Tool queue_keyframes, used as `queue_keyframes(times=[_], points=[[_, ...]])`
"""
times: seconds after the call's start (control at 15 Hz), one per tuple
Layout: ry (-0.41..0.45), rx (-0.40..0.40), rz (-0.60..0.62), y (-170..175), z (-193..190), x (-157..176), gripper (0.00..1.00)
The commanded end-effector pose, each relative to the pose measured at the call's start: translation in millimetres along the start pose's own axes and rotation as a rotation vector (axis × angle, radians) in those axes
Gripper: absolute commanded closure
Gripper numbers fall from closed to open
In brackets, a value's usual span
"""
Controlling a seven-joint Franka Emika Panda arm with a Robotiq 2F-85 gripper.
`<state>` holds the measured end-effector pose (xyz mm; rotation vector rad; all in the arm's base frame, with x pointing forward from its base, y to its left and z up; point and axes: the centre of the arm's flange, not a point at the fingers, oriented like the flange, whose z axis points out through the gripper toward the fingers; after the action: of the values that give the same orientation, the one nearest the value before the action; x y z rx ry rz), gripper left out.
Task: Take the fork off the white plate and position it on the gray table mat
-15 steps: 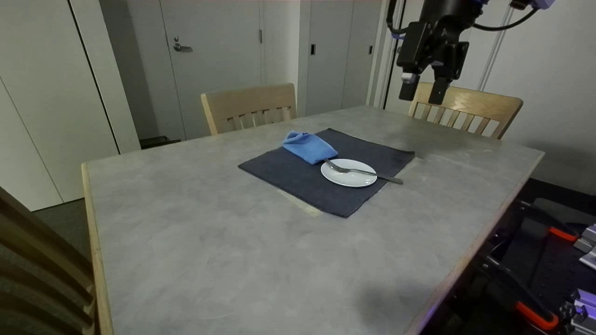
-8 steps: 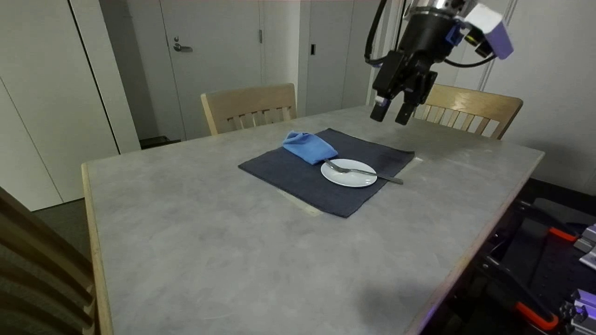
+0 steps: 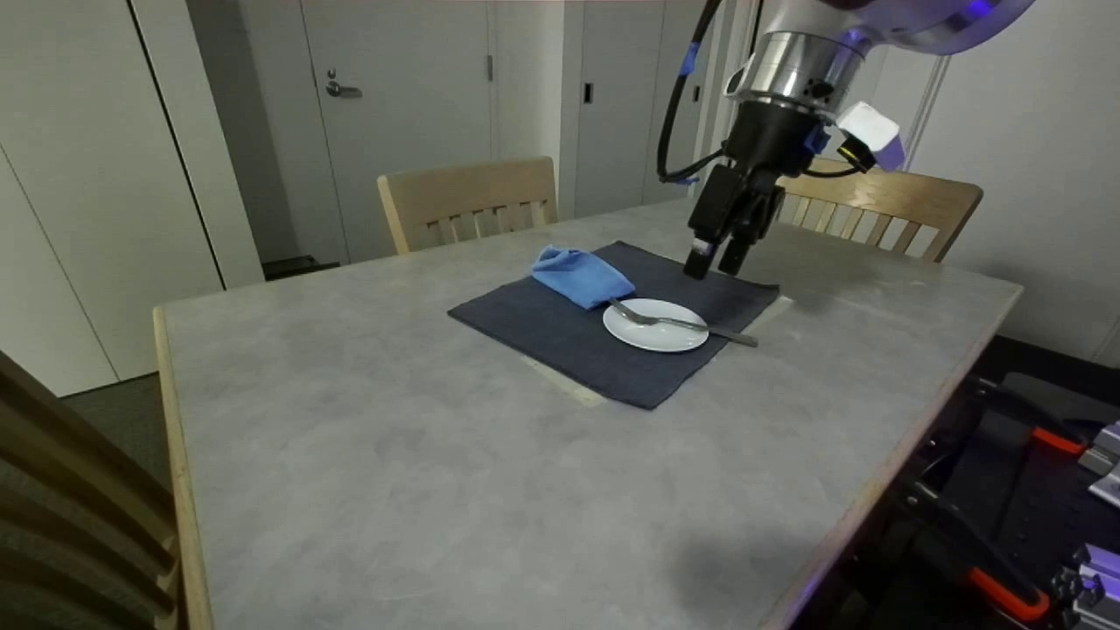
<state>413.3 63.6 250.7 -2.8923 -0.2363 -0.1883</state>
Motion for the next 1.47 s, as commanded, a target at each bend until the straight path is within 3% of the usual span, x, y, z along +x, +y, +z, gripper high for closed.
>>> queue_keyframes(times=[0.0, 0.27, 0.53, 0.93, 1.4], points=[[-0.026, -0.044, -0.009, 2.2, 7.1, -7.4, 0.00], [-0.037, -0.136, -0.042, 13.5, 24.8, -12.7, 0.00], [0.009, -0.190, -0.131, 12.4, 27.7, -0.6, 0.00], [0.013, -0.142, -0.228, 6.5, 49.6, 2.8, 0.00], [0.003, -0.156, -0.318, 34.3, 63.0, 27.3, 0.00]])
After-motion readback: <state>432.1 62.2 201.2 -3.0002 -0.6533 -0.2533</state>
